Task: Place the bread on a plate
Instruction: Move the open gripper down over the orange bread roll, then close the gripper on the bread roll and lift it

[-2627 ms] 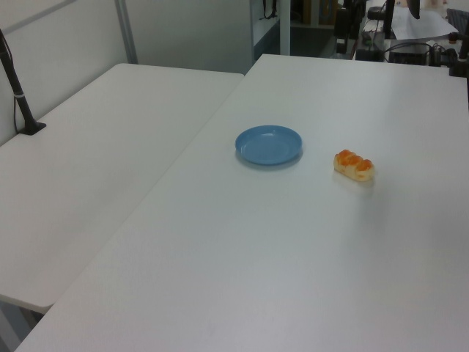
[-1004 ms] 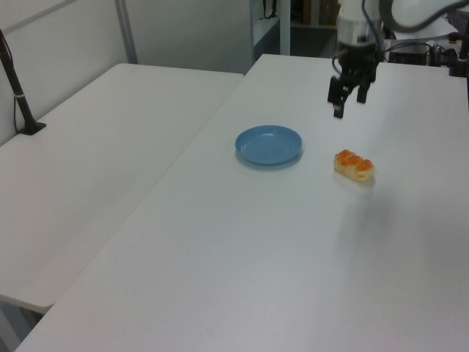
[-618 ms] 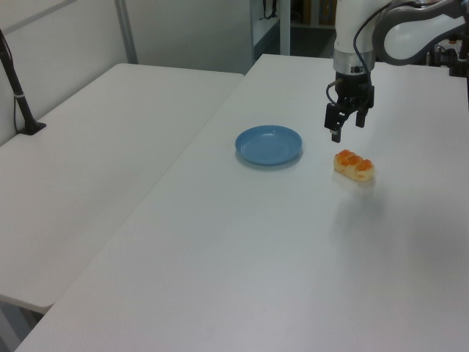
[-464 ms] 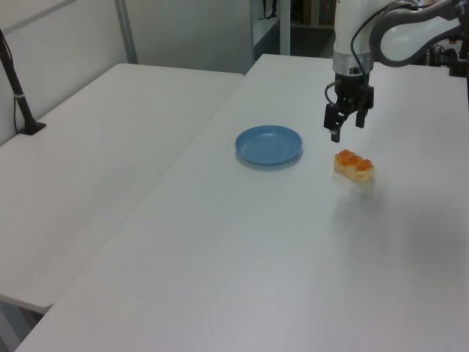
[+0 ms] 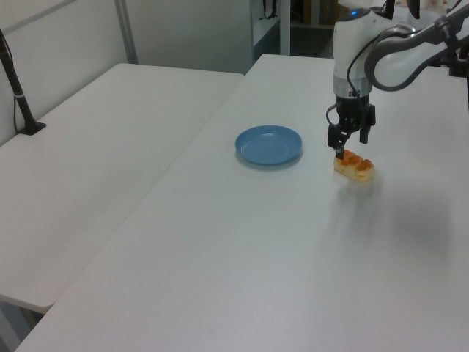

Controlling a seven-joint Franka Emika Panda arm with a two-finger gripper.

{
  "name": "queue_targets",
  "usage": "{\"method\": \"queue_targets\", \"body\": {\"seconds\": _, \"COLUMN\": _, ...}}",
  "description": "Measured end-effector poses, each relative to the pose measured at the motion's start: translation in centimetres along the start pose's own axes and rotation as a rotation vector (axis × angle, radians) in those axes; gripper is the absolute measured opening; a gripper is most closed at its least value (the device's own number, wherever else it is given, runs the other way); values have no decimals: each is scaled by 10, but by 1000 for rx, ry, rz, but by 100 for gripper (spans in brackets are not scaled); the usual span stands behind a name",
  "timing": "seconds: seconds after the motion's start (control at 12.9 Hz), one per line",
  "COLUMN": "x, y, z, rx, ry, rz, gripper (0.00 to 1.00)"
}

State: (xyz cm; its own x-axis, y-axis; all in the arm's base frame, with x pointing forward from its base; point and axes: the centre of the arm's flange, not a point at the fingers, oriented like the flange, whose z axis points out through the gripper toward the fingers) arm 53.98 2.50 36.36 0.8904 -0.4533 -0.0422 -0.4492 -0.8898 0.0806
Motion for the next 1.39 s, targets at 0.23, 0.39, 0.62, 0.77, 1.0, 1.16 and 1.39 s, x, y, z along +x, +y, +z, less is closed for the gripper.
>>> {"method": "queue_targets", "body": {"seconds": 0.23, "x": 2, "y": 3, "z": 18, "rx": -33, "ry": -19, "rz": -10, "gripper": 100}}
{"method": "queue_targets", "body": {"seconds": 0.39, "x": 1, "y": 5, "z": 29, "rx": -51, "ry": -24, "rz": -20, "gripper": 100}}
{"method": "queue_targets", "body": {"seconds": 0.62, "x": -3, "y": 8, "z": 46, "rx": -58, "ry": 1, "rz": -28, "gripper": 96}}
{"method": "queue_targets", "body": {"seconds": 0.77, "x": -4, "y": 11, "z": 58, "rx": -84, "ry": 12, "rz": -17, "gripper": 89}}
{"method": "queue_targets", "body": {"seconds": 1.0, "x": 0, "y": 10, "z": 56, "rx": -77, "ry": 28, "rz": -5, "gripper": 42}}
{"method": "queue_targets", "body": {"seconds": 1.16, "x": 7, "y": 9, "z": 47, "rx": -65, "ry": 48, "rz": 2, "gripper": 31}}
{"method": "queue_targets", "body": {"seconds": 1.39, "x": 56, "y": 14, "z": -20, "rx": 8, "ry": 180, "rz": 56, "gripper": 28}}
